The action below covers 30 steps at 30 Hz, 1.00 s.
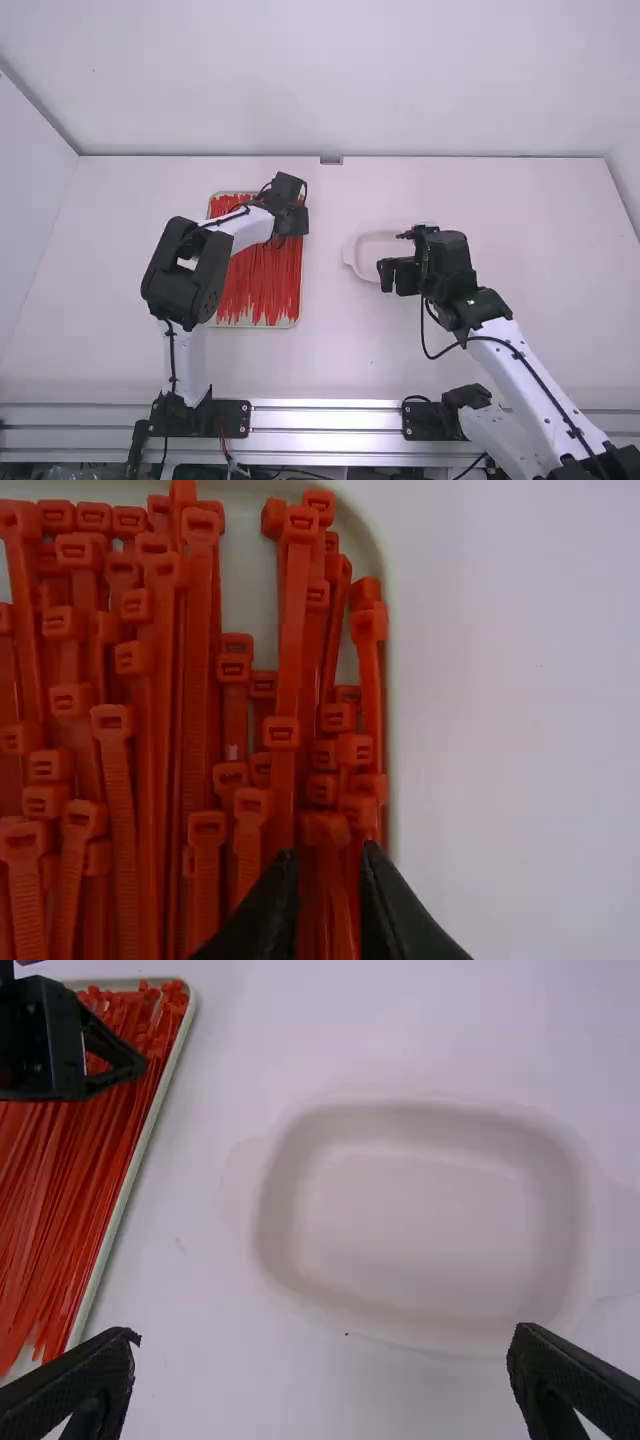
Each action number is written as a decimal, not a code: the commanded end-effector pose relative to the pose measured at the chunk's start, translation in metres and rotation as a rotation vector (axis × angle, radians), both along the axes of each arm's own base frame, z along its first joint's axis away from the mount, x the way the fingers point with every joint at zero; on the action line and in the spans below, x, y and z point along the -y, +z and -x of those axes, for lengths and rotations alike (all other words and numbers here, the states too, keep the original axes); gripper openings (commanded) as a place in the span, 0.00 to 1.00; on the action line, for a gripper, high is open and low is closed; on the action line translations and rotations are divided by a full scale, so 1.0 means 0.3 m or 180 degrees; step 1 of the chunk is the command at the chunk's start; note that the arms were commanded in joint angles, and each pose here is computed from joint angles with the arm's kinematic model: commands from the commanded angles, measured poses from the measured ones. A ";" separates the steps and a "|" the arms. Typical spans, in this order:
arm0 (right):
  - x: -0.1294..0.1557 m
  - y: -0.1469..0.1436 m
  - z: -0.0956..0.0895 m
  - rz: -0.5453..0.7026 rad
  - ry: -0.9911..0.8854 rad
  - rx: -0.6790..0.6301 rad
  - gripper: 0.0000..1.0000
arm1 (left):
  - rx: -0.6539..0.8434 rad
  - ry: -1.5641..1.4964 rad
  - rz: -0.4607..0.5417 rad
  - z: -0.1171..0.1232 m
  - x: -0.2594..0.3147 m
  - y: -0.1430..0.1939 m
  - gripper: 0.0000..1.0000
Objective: Fasten the cable tie
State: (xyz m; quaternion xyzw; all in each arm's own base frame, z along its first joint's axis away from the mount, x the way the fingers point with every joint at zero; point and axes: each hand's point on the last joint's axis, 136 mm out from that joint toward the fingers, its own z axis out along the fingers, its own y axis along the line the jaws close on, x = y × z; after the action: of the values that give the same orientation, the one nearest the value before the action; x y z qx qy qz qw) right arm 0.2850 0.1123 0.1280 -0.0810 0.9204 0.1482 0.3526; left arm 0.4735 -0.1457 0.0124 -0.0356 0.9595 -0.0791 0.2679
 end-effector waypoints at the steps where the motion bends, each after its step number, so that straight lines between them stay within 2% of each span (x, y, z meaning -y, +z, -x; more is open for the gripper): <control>1: -0.010 0.038 -0.019 -0.0028 0.0004 0.0071 1.00 | -0.0064 0.0066 -0.0049 0.010 -0.026 -0.032 0.17; 7: -0.011 0.038 -0.020 -0.0029 0.0006 0.0074 1.00 | -0.0057 0.0101 -0.0026 0.007 -0.026 -0.031 0.12; 30: -0.011 0.040 -0.021 -0.0035 0.0005 0.0079 1.00 | -0.0011 0.0122 0.0018 -0.004 -0.018 -0.024 0.14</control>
State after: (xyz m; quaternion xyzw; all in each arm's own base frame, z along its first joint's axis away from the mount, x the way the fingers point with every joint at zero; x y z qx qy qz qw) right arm 0.2854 0.1124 0.1284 -0.0807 0.9200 0.1489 0.3535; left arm 0.4779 -0.1456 0.0152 -0.0479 0.9560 -0.0826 0.2773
